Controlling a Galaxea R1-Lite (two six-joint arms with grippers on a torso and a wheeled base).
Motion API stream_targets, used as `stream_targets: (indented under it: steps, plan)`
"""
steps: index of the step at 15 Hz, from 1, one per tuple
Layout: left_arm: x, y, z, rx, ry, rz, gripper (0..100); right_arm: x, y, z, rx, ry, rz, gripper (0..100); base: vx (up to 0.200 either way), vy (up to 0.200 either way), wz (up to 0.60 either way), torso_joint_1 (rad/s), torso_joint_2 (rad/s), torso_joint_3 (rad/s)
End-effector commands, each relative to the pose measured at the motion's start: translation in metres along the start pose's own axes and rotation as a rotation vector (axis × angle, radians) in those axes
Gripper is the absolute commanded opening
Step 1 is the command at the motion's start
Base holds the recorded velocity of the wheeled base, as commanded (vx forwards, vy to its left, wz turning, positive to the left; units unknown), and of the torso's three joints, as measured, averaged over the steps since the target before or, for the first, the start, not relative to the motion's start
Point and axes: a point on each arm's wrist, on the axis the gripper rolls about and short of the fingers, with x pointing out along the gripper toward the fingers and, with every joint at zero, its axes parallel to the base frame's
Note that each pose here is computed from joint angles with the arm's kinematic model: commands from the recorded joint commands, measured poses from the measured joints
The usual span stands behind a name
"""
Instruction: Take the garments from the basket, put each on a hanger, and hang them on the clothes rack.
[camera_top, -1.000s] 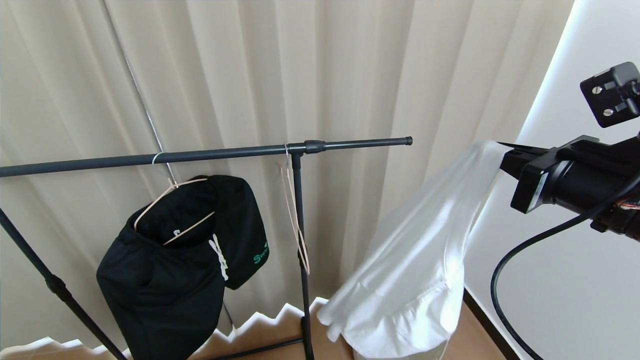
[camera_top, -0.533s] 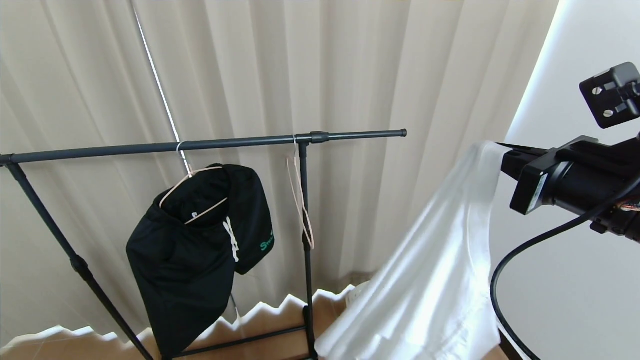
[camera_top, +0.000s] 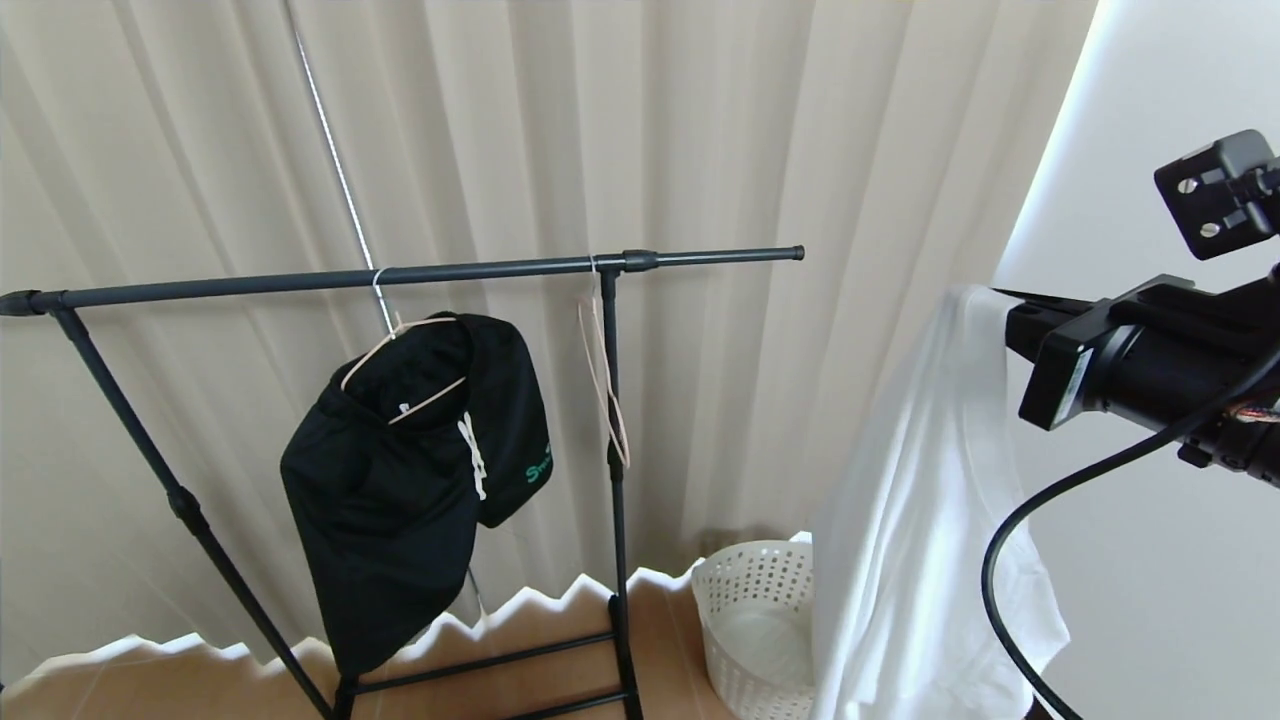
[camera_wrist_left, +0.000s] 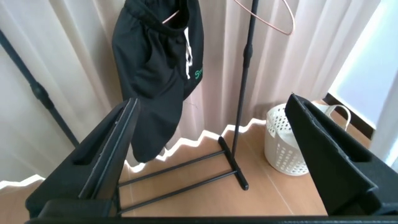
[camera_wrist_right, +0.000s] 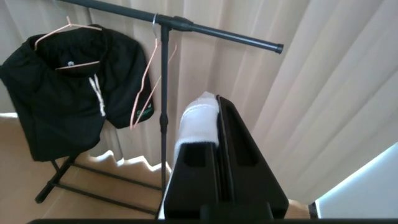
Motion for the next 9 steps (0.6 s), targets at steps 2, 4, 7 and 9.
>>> stream_targets:
  steps: [2,4,7,9]
  plan:
    - [0.0001,0.0,-0.0001,0.0,0.002,0.0,100,0.0004,0.0003,-0.0014,0.0,0.004,0.002,0,0.0,0.0,0.6,-0.01,0.0,0.007]
    - [0.0001,0.0,-0.0001,0.0,0.002,0.0,100,0.0004,0.0003,-0.0014,-0.002,0.004,0.002,0,0.0,0.0,0.3,0.006,0.01,-0.001]
    - [0.0001,0.0,-0.0001,0.0,0.002,0.0,100,0.0004,0.0003,-0.0019,-0.008,0.005,0.001,0,0.0,0.0,0.0,0.0,0.0,0.0]
    - [0.0001,0.0,-0.0001,0.0,0.002,0.0,100,0.0004,0.0003,-0.0019,-0.022,0.005,0.001,0,0.0,0.0,0.0,0.0,0.0,0.0]
